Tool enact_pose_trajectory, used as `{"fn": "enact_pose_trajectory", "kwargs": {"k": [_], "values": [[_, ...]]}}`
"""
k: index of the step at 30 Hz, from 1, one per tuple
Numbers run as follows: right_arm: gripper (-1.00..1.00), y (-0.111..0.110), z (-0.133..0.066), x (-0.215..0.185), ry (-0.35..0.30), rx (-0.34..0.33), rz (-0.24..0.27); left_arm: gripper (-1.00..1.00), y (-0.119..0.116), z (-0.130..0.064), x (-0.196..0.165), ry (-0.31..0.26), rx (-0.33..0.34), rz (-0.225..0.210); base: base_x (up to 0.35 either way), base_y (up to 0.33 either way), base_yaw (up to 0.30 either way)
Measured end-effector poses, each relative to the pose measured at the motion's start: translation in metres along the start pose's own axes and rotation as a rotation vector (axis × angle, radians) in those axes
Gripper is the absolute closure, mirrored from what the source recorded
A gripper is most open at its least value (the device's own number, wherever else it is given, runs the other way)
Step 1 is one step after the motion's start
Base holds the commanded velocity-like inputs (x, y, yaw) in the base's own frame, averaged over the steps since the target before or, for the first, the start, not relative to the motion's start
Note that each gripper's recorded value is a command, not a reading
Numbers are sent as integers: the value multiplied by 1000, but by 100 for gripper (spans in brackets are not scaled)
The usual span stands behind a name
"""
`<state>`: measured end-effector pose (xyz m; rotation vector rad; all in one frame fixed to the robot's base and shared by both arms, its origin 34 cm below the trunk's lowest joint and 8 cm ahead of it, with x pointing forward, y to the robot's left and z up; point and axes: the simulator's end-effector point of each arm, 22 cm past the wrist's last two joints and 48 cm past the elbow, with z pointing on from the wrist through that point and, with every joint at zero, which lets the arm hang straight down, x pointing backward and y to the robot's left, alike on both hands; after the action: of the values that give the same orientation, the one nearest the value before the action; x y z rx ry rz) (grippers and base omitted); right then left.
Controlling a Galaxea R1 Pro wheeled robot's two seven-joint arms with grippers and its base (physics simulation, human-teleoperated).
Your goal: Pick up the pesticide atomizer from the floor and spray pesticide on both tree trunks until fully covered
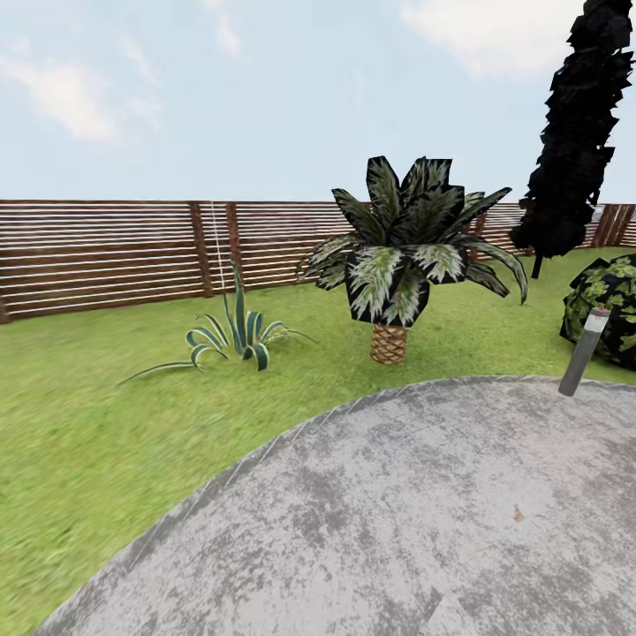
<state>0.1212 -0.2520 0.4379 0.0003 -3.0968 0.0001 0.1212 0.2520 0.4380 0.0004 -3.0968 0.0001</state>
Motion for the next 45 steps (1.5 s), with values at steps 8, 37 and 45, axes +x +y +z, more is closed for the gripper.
{"fn": "enact_pose_trajectory", "kwargs": {"k": [8,37,45], "values": [[-100,34,-1,-24,-46,-40,-4,-100,-5,0,-7,-17,6,7,0,0,0],[-100,7,-21,-125,-420,-6,-11,-100,1,-11,-81,-305,-10,-15,0,0,0],[-100,2,-57,-215,-648,2,-5,-100,14,-28,-156,-460,-28,-12,0,0,0]]}}
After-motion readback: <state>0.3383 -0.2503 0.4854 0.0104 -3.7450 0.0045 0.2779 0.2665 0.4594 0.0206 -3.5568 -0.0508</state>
